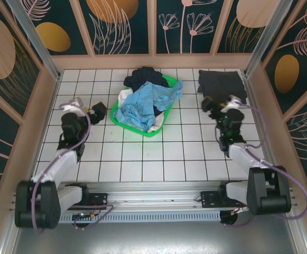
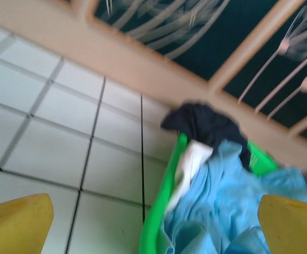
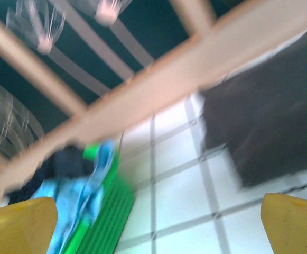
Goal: Fold and stack the t-shirts
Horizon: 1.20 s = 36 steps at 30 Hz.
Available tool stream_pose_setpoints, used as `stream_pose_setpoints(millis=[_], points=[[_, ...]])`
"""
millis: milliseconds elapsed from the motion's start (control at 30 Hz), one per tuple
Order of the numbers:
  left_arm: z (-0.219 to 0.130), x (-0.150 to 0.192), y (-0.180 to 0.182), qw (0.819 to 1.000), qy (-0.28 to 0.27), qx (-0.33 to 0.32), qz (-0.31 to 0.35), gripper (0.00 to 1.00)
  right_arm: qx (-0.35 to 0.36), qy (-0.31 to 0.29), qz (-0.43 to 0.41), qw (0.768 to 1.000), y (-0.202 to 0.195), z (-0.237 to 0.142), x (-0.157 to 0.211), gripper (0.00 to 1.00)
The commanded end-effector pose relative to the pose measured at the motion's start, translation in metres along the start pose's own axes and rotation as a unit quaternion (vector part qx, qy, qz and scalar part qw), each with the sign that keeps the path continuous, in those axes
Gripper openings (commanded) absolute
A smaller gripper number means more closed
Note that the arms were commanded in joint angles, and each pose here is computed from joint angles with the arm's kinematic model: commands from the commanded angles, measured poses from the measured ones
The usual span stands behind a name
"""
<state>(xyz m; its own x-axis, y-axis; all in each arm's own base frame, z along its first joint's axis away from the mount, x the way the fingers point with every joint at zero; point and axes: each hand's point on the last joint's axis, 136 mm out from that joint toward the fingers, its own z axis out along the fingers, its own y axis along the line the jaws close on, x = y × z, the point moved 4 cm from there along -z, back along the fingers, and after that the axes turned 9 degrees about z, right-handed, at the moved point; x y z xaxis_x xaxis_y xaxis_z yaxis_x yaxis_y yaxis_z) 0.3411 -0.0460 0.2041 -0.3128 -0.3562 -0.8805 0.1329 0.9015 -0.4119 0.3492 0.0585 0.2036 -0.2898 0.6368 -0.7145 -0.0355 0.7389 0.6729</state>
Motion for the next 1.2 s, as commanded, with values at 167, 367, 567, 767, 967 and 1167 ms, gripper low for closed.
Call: stream_pose_setpoints(millis=[167, 367, 567, 767, 967, 1167], points=[[0.078, 0.043, -0.019, 0.977, 0.188, 0.080, 0.055, 0.75, -0.112, 0.196, 0.023, 0.974, 0.069, 0.035, 0.085, 0.99], [0.106, 0.072, -0.005, 0.959, 0.273, 0.067, 0.039, 0.53, -0.114, 0.253, 0.042, 0.960, 0.076, 0.059, 0.120, 0.97], [0.091, 0.076, 0.000, 0.964, 0.263, 0.043, 0.015, 0.54, -0.116, 0.294, 0.064, 0.946, 0.082, 0.087, 0.145, 0.67], [0.059, 0.022, 0.010, 0.975, 0.202, -0.080, 0.037, 0.63, -0.127, 0.328, 0.043, 0.935, 0.109, 0.102, 0.175, 0.50], [0.010, -0.003, -0.048, 0.981, 0.130, -0.039, 0.140, 0.62, -0.150, 0.353, 0.007, 0.923, 0.141, 0.111, 0.195, 0.47], [0.009, 0.044, -0.143, 0.957, 0.177, 0.100, 0.206, 0.63, -0.106, 0.296, 0.010, 0.949, 0.118, 0.095, 0.139, 0.61]])
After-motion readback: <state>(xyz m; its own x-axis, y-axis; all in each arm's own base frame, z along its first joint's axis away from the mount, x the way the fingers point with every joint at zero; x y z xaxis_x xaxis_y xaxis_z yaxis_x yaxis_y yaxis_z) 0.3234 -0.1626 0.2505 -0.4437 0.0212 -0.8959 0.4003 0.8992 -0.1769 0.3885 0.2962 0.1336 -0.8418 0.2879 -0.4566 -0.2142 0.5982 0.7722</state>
